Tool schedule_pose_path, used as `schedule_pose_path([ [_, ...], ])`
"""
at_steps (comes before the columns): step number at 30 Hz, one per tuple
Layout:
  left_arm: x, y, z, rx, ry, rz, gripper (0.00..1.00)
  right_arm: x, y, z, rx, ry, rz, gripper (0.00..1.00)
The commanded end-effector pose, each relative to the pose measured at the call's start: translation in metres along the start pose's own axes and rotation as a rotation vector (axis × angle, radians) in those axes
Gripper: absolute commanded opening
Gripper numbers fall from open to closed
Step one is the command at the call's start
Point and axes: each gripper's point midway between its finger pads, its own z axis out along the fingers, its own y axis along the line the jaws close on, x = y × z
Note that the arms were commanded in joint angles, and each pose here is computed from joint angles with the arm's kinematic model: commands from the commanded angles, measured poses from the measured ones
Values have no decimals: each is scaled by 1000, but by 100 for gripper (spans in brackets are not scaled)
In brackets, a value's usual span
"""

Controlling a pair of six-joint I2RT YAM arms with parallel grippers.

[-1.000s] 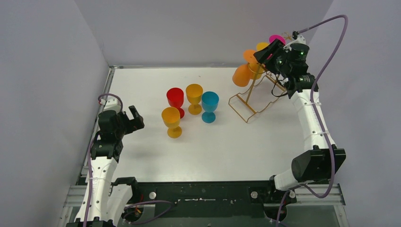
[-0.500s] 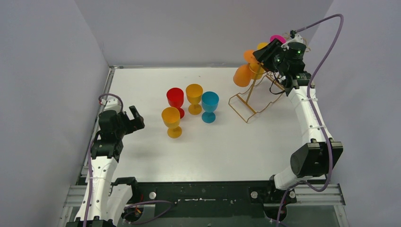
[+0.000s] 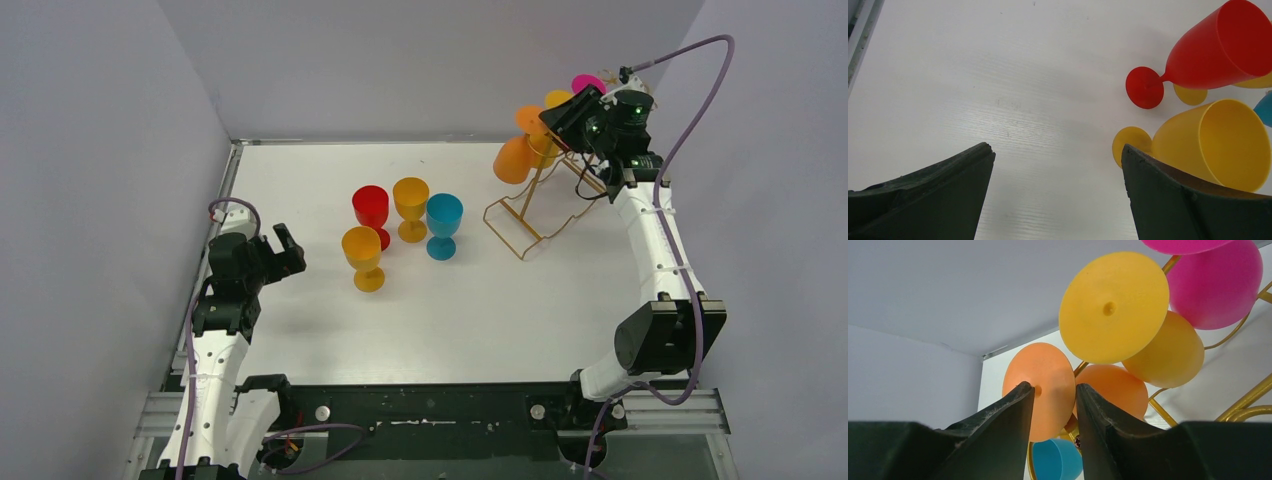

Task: Take the wine glass off the wine glass rack
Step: Pick up the wine glass from the wine rack.

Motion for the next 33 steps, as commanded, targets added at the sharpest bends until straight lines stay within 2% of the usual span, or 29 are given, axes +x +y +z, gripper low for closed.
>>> schedule_pose_path([
  [1, -14, -6, 0, 32, -54, 15, 97, 5, 4, 4, -45, 27, 33, 36],
  [8, -14, -6, 0, 32, -52, 15, 97, -1, -8, 5, -44, 27, 60, 29],
  [19, -13, -6, 1, 33, -50, 17, 97, 2, -8, 5, -83, 55, 87, 34],
  [33, -13, -6, 1, 32, -50, 16, 97, 6, -6, 2, -41, 109, -27, 31],
])
